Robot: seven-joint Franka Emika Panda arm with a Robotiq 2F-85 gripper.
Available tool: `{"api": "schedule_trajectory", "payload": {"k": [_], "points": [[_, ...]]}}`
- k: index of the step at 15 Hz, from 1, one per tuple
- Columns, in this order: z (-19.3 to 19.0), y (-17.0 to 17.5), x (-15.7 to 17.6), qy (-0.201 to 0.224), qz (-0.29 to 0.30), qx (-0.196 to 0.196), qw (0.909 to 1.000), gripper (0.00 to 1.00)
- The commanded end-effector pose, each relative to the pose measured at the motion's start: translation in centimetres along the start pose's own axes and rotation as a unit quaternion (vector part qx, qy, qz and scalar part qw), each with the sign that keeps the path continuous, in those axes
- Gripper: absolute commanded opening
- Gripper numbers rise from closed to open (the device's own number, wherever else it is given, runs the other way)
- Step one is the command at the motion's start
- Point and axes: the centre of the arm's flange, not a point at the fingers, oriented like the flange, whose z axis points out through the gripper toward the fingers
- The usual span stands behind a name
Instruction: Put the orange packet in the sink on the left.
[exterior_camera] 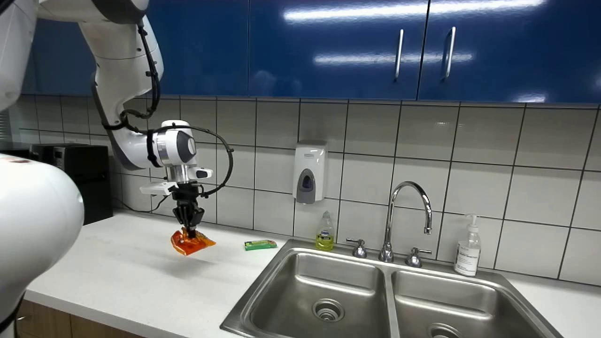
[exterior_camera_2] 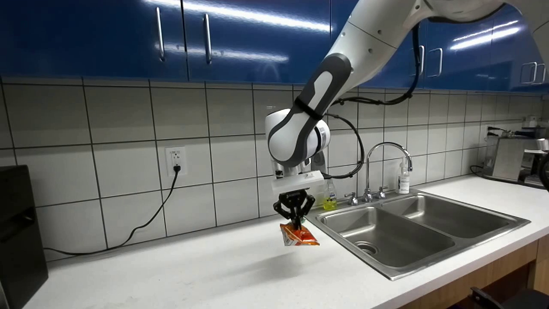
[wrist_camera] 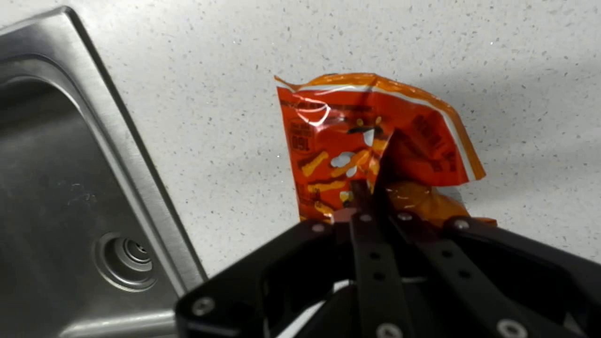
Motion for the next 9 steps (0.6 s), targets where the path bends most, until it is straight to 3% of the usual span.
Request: {"api": "schedule_trajectory", "payload": {"k": [1,9], "points": [[-1.9,3.3,-1.1,-0.006,-0.011,-0.011,0.9999,0.0],[-2.4,10.7,-0.9,0.005,-0.095,-0.014,0.9953,0.0]]}}
